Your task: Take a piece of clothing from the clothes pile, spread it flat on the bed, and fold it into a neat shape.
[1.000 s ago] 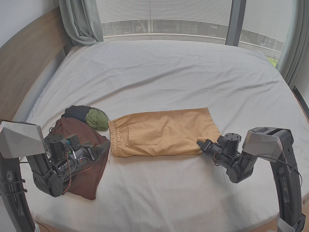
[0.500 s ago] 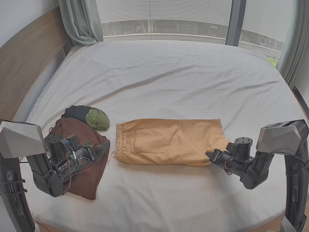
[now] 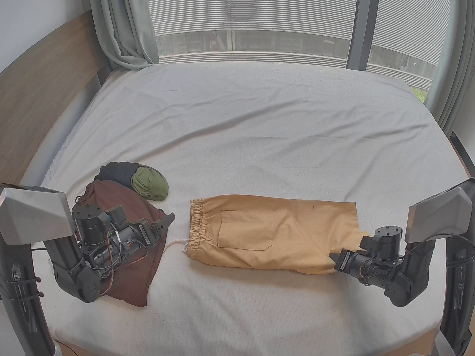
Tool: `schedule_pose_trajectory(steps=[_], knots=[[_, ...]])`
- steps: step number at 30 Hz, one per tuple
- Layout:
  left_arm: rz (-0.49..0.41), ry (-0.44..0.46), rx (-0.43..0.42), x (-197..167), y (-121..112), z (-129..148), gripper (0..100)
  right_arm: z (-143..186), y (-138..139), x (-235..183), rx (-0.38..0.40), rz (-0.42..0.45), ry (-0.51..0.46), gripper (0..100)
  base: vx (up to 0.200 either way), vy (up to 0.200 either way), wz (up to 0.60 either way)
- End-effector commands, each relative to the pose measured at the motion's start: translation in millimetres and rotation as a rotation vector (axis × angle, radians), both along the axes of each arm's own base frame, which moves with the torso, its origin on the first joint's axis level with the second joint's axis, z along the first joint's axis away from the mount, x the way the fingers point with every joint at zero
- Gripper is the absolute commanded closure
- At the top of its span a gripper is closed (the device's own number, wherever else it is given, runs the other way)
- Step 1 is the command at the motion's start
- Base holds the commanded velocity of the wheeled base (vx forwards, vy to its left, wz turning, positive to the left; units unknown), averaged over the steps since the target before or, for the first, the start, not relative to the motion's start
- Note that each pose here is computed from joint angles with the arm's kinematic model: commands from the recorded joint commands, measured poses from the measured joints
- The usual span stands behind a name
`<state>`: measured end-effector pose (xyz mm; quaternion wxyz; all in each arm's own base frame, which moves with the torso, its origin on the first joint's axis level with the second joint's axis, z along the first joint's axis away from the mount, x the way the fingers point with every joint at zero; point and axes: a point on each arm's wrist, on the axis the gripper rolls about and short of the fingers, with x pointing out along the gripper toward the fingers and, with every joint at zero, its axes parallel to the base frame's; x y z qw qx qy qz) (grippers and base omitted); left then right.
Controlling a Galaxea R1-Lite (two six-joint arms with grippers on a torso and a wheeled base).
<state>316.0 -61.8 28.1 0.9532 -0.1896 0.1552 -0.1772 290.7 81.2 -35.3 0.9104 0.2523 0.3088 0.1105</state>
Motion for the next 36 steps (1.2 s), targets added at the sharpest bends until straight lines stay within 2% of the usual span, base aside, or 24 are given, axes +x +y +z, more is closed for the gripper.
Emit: schedule_pose_trajectory(steps=[1, 3, 4, 12, 18, 21, 24, 31, 36], knots=[[-0.004, 0.003, 0.001, 0, -1, 0, 0, -9, -2, -3, -0.028, -0.016, 0.023, 100, 0.0, 0.0, 0.0], [-0.004, 0.004, -0.001, 1, -1, -1, 0, -12, -2, -4, -0.036, -0.018, 0.031, 100, 0.0, 0.0, 0.0], [-0.004, 0.005, 0.0, 0, -1, -1, 0, -12, -2, -4, -0.037, -0.02, 0.031, 0, 0.0, 0.0, 0.0], [-0.036, 0.022, -0.013, -2, -15, -4, 0, -16, 2, -25, -0.057, 0.017, 0.103, 0, 0.0, 0.0, 0.0], [-0.038, 0.05, -0.135, 2, -28, -2, 0, -13, 14, -49, -0.068, 0.093, 0.127, 0, 0.0, 0.0, 0.0], [-0.039, 0.06, -0.146, 3, -29, -3, 0, -11, 21, -61, -0.073, 0.134, 0.137, 0, 0.0, 0.0, 0.0], [-0.039, 0.078, -0.152, 4, -31, -8, 0, -5, 28, -64, -0.067, 0.162, 0.118, 0, 0.0, 0.0, 0.0], [-0.032, 0.131, -0.182, 11, -34, -28, 0, 23, 47, -56, -0.009, 0.211, -0.021, 0, 0.0, 0.0, 0.0], [-0.042, 0.178, -0.193, 8, -39, -42, 0, 22, 49, -51, 0.0, 0.209, -0.033, 0, 0.0, 0.0, 0.0]])
